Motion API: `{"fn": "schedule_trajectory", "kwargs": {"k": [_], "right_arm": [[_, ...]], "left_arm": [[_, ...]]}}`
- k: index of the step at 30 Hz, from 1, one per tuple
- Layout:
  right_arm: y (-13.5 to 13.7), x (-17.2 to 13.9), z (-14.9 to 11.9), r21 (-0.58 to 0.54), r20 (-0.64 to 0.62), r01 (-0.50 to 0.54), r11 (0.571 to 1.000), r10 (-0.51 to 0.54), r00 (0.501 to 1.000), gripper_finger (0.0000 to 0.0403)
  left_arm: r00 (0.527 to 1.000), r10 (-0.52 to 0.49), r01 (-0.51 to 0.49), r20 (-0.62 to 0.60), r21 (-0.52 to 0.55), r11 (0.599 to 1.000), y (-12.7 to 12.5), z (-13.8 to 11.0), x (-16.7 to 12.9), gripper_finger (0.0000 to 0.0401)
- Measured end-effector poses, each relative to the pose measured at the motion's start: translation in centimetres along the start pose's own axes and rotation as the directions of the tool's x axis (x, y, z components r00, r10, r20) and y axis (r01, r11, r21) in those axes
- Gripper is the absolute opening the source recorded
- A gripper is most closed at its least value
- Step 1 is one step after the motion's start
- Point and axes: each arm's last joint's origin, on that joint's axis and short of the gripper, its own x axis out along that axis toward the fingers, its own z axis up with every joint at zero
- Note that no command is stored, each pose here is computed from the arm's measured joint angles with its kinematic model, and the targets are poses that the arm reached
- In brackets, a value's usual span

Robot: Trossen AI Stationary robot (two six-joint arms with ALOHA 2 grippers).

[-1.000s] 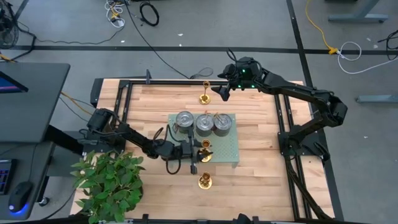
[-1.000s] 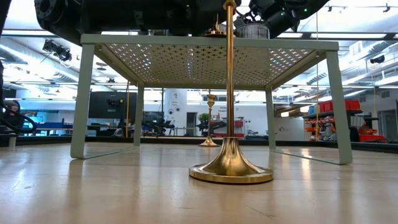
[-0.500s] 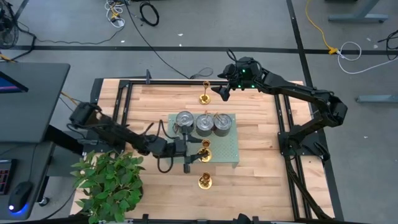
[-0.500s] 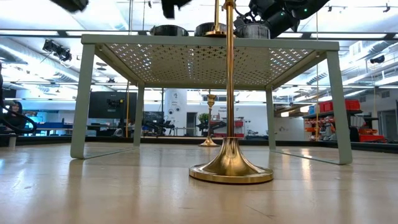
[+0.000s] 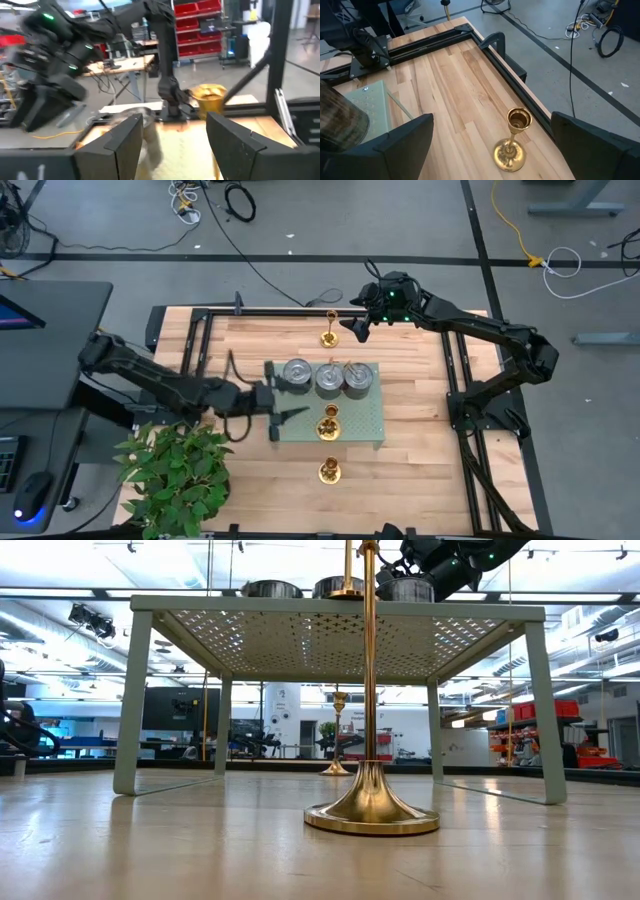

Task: Pick & Place candle stick holders
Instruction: Put the top golden candle holder on the shelf aligned with the left orange scented candle

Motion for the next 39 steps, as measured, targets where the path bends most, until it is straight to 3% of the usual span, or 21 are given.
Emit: {"fn": "schedule_trajectory", "kwargs": {"k": [10,13,22,30,33,39], "right_arm": [[0.0,0.0,0.0,-0.001,0.0,0.0,1.0,0.0,1.0,0.04],[0.0,0.0,0.0,-0.001,0.0,0.0,1.0,0.0,1.0,0.04],[0.0,0.0,0.0,-0.001,0.0,0.0,1.0,0.0,1.0,0.04],[0.0,0.0,0.0,0.0,0.0,0.0,1.0,0.0,1.0,0.04],[0.0,0.0,0.0,-0.001,0.004,0.0,1.0,0.0,1.0,0.04],[0.0,0.0,0.0,0.045,0.003,0.0,0.999,-0.001,1.0,0.04]], "left_arm": [[0.999,0.036,-0.035,-0.016,0.03,0.999,3.5,2.6,-4.1,0.022],[0.993,0.113,-0.111,-0.032,0.062,0.992,5.1,2.9,-4.9,0.022],[0.919,0.355,-0.335,-0.171,0.135,0.932,10.4,2.0,-6.6,0.022],[0.828,0.49,-0.458,-0.272,0.174,0.872,14.4,1.0,-8.1,0.022],[0.797,0.514,-0.481,-0.318,0.179,0.858,15.7,0.4,-8.4,0.022],[0.791,0.5,-0.481,-0.352,0.148,0.864,17.3,0.0,-8.8,0.022]]}}
